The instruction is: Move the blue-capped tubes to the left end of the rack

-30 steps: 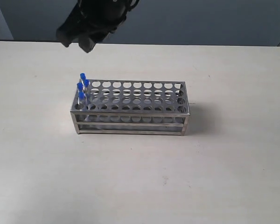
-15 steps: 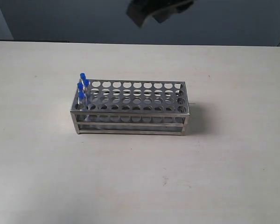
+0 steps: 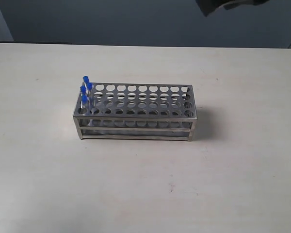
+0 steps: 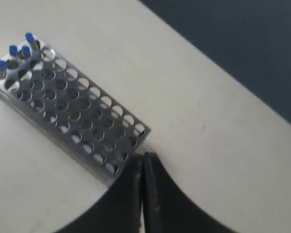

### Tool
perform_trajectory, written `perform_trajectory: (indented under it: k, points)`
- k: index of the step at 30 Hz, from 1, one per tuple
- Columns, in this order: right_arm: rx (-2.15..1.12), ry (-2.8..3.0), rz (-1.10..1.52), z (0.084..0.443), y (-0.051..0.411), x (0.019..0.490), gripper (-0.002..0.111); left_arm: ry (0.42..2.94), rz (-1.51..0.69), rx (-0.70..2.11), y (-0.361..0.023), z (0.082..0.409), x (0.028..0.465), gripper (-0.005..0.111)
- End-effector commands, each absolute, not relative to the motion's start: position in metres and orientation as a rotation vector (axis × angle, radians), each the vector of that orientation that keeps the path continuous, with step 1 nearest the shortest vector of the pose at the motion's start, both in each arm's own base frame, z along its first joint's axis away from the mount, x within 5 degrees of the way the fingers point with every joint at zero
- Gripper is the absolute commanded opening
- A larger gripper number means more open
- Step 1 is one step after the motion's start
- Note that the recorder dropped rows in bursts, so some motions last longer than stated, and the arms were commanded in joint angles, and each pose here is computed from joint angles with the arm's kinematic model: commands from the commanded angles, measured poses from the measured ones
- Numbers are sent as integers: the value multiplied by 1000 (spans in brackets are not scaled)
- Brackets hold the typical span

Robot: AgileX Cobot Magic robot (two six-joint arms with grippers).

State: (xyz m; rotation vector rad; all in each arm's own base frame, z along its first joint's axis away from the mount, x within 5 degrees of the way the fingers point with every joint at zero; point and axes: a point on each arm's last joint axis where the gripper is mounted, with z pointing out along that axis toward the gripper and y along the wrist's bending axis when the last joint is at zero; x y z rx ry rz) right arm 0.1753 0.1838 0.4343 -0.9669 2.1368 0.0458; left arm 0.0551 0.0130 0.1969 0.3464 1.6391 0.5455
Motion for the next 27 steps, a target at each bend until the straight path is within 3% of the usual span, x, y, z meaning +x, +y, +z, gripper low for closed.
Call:
perform_trajectory:
  k: [1, 10, 18, 27]
  points:
    - [-860, 1904, 173, 439, 161, 169, 0, 1636, 542, 344, 13, 199, 55, 1]
    - [-283, 1894, 249, 324, 49, 140, 0, 1636, 542, 344, 13, 199, 55, 1]
    - [-104, 1480, 113, 229, 12, 84, 0, 1636, 542, 344, 13, 199, 55, 1]
    - [-64, 1526, 82, 210, 6, 59, 0, 1636, 542, 344, 13, 199, 55, 1]
